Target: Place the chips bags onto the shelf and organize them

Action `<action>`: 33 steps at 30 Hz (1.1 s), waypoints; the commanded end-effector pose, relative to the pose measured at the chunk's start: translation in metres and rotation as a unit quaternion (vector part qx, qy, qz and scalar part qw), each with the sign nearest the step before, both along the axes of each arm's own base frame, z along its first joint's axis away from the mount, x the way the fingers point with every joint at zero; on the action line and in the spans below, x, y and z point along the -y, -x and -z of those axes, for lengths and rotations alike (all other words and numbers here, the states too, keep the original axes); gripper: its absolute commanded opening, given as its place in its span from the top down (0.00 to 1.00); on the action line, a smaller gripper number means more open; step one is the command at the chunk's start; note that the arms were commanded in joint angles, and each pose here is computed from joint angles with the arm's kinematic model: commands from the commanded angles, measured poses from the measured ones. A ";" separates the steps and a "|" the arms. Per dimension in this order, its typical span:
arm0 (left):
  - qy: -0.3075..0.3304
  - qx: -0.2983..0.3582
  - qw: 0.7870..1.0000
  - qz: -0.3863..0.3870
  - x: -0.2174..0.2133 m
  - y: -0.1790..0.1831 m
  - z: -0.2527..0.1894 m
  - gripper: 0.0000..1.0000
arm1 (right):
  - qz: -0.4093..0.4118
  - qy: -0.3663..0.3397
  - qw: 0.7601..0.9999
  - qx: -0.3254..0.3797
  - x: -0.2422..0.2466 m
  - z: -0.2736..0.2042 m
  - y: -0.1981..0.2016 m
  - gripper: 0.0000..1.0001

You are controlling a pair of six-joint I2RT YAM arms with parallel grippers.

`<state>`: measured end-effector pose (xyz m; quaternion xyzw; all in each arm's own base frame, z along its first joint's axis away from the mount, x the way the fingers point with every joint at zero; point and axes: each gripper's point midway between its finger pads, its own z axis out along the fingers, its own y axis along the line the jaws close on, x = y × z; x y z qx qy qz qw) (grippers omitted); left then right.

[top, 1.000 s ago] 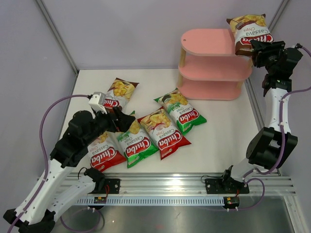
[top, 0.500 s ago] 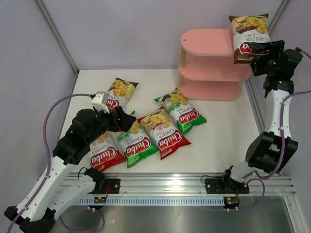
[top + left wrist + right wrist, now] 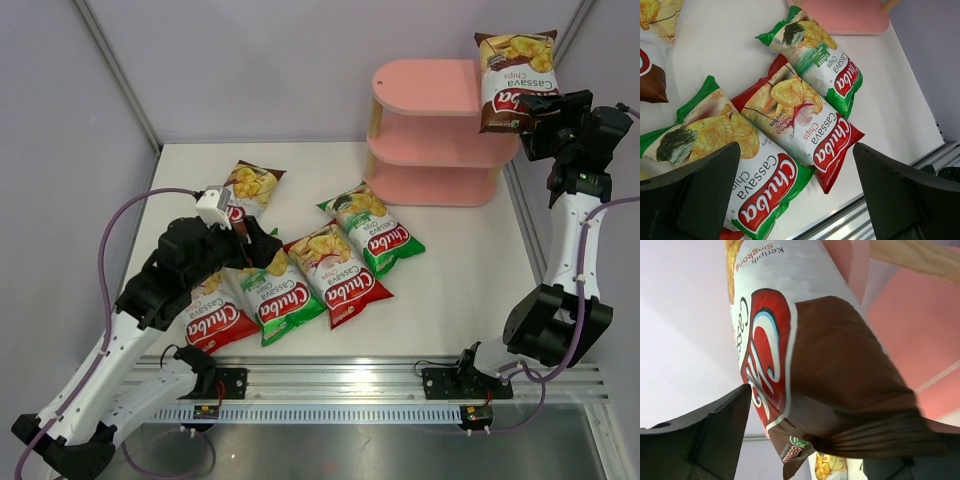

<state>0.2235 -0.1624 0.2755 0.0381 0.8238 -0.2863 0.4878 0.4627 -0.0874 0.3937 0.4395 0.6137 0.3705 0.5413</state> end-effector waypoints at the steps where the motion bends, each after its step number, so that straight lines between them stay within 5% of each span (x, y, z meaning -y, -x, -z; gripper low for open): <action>1: 0.006 0.025 1.000 0.004 0.002 -0.004 -0.016 0.01 | 0.008 0.015 0.999 0.044 0.002 -0.031 0.013 0.16; 7: 0.007 0.026 1.000 0.005 0.002 -0.004 -0.016 0.01 | -0.003 -0.016 0.998 0.056 0.003 -0.031 0.001 0.43; 17: -0.005 0.023 1.000 -0.009 -0.001 -0.010 -0.012 0.01 | -0.024 -0.036 0.998 0.047 0.010 -0.025 -0.031 0.52; 22: -0.011 0.021 1.000 -0.011 -0.002 -0.012 -0.010 0.01 | -0.047 -0.029 0.998 0.033 0.005 -0.023 -0.035 0.50; 33: -0.019 0.022 0.999 -0.017 -0.007 -0.013 -0.015 0.01 | -0.036 -0.023 0.999 0.030 0.004 -0.028 -0.023 0.24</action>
